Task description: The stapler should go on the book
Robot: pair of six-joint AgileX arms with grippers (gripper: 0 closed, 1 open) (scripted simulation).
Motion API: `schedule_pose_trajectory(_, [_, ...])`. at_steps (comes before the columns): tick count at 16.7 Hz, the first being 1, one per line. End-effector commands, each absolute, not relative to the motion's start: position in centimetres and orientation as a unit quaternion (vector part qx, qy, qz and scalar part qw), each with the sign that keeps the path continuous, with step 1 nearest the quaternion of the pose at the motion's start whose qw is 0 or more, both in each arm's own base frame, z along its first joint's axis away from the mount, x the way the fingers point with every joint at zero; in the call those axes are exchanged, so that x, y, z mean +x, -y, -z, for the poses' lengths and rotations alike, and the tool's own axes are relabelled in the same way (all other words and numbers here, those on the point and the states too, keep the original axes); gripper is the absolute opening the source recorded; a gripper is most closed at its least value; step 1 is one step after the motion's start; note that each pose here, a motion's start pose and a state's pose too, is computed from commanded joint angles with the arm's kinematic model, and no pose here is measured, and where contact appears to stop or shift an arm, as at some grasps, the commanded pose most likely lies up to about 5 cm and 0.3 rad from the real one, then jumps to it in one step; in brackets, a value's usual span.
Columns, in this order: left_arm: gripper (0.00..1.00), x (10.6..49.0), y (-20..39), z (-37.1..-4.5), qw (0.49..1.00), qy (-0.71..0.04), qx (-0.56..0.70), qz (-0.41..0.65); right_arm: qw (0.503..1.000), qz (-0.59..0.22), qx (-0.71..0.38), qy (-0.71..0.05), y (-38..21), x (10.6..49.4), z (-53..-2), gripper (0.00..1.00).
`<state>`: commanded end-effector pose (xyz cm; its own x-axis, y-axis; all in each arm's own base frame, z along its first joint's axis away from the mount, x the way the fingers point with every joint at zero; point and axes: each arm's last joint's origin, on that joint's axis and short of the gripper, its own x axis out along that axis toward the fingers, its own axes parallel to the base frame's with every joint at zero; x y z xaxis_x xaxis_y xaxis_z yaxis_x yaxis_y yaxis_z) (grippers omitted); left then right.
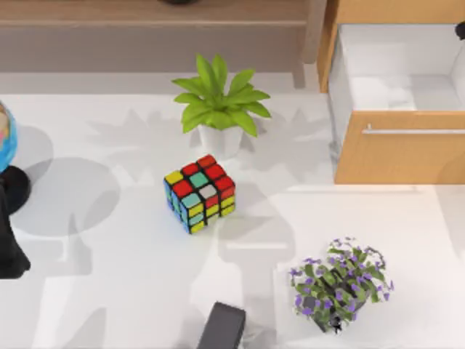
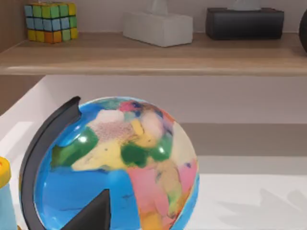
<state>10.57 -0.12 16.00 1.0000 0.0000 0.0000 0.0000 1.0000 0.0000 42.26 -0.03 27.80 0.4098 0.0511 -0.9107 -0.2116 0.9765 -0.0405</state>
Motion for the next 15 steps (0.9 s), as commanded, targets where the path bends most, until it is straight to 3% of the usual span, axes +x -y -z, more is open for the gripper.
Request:
schedule_pose_trajectory(6, [1.00, 10.6, 0.1, -16.0, 1.000, 0.000, 0.000, 0.000, 0.839, -0.040, -0.083, -0.537, 7.3, 36.2, -28.3, 0.00])
schedule_pose_trajectory(15, [1.00, 10.6, 0.1, -16.0, 1.000, 0.000, 0.000, 0.000, 0.766, 0.007, -0.025, -0.643, 14.0, 27.9, -20.7, 0.00])
